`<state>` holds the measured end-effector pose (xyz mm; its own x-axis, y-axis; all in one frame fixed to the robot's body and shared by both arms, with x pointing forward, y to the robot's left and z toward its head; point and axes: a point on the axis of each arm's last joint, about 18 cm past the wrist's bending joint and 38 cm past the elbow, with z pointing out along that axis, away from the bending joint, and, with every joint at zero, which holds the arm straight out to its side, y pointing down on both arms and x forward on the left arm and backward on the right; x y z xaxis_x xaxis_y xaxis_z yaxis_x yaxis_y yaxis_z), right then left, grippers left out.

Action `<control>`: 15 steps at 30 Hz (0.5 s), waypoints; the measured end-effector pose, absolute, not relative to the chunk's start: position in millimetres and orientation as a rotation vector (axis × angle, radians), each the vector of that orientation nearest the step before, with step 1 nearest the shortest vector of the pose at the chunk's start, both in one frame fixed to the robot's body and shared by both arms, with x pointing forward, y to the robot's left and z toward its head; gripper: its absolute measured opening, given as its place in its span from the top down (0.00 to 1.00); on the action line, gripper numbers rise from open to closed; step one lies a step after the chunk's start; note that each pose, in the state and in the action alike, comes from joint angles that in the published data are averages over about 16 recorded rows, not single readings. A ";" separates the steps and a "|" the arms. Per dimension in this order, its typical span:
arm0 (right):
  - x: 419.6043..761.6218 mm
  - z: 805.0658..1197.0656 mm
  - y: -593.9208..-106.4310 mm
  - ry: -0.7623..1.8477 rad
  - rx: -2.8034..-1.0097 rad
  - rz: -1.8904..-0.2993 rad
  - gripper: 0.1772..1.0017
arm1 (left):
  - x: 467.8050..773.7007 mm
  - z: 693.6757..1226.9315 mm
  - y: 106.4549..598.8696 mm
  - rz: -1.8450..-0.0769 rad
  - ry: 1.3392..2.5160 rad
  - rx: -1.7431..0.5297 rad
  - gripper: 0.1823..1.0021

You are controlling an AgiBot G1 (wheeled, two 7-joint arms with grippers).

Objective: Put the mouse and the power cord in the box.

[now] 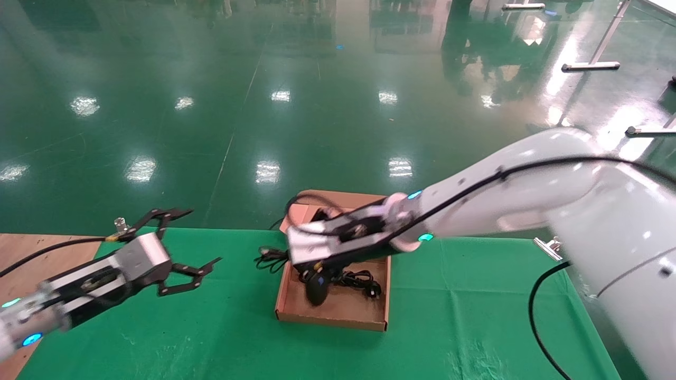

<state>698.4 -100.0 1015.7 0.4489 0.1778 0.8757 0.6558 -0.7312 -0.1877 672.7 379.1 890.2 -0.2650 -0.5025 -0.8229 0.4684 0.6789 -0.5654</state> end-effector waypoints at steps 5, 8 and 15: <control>703.0 993.3 -86.7 -0.672 -2.208 -1.245 0.96 | 667.9 881.8 394.3 -0.937 1.570 -0.035 0.00; 709.1 980.1 -86.8 -0.641 -2.224 -1.254 0.96 | 668.9 876.7 396.4 -0.939 1.574 -0.034 0.00; 730.3 953.6 -103.8 -0.539 -2.263 -1.306 0.96 | 678.8 869.0 386.8 -0.953 1.596 -0.028 0.00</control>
<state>730.3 -103.8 953.6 0.4703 0.1009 0.8767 0.5472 -0.8128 -0.2000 678.8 386.8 869.0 -0.2838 -0.5081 -0.8132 0.4748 0.6624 -0.5795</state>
